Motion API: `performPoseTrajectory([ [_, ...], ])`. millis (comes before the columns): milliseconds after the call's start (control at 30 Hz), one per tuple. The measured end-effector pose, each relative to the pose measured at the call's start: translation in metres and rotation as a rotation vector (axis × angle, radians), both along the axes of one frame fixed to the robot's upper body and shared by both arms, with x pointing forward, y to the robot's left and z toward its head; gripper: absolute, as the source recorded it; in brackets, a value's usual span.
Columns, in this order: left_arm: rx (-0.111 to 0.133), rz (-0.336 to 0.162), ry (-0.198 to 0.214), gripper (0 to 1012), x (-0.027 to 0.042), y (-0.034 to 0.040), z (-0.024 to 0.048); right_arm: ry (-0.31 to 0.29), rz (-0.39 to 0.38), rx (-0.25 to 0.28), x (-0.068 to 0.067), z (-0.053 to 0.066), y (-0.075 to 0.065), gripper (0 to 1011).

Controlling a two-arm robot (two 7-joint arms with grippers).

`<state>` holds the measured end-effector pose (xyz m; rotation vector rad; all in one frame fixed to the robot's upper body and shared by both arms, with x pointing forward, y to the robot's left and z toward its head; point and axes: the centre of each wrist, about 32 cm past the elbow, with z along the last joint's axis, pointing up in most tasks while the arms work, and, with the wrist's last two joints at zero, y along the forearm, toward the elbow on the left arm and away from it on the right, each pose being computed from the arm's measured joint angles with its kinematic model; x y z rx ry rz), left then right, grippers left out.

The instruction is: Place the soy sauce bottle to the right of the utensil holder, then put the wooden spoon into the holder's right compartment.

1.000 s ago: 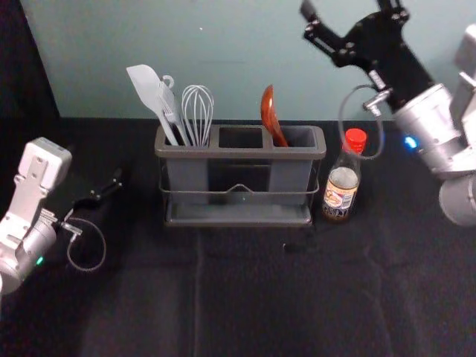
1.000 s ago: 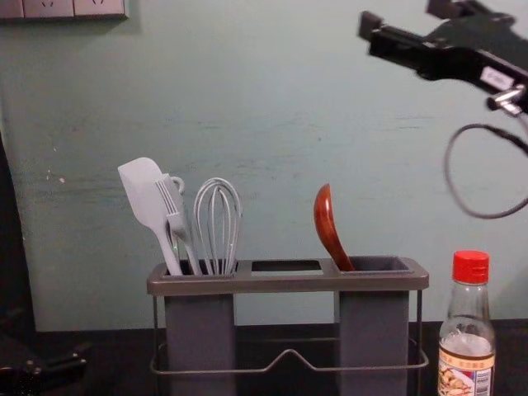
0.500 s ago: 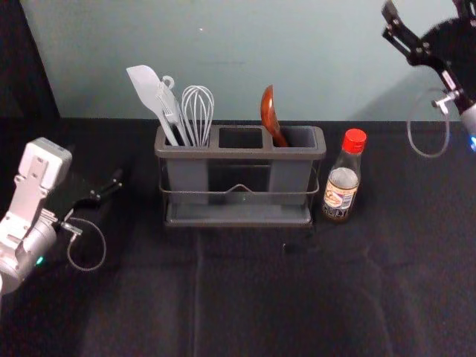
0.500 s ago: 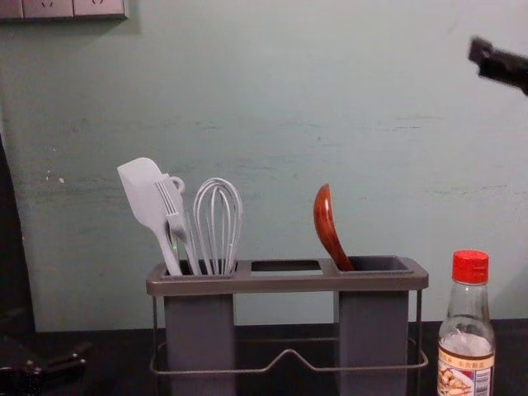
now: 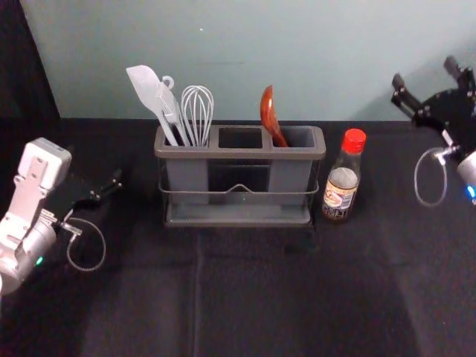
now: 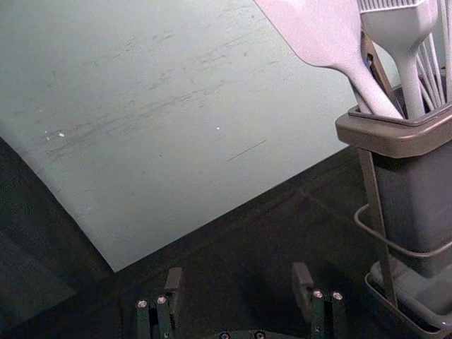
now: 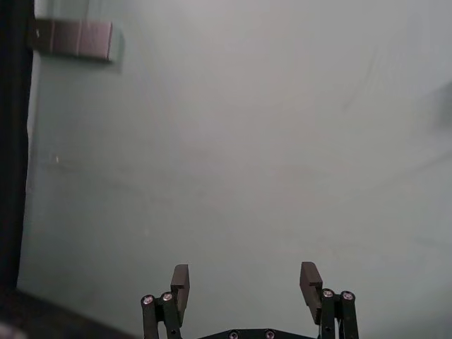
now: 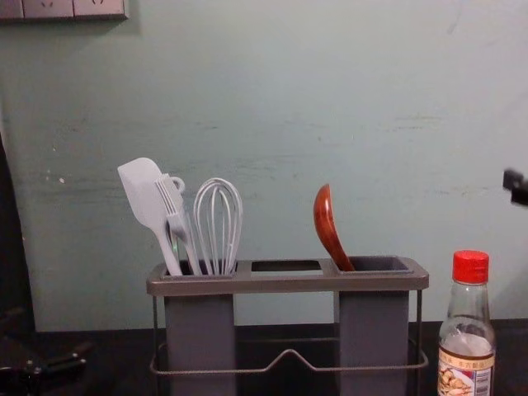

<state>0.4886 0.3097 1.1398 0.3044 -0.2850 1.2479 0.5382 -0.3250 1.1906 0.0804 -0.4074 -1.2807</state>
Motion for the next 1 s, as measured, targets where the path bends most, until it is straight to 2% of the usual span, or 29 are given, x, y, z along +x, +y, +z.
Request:
performPoseTrajectory([
  [300, 0.000, 0.000, 0.000, 1000, 0.0000, 0.0000, 0.0000, 0.102, -0.017, -0.006, -0.004, -0.029, -0.001, 1002],
  [500, 0.000, 0.000, 0.000, 1000, 0.0000, 0.0000, 0.0000, 0.151, -0.025, -0.001, -0.007, -0.042, 0.000, 1003],
  [700, 0.000, 0.000, 0.000, 1000, 0.0000, 0.0000, 0.0000, 0.190, -0.042, 0.001, -0.009, -0.049, 0.001, 1002],
  [1000, 0.000, 0.000, 0.000, 1000, 0.0000, 0.0000, 0.0000, 0.199, -0.044, 0.004, -0.010, -0.050, 0.002, 1002],
])
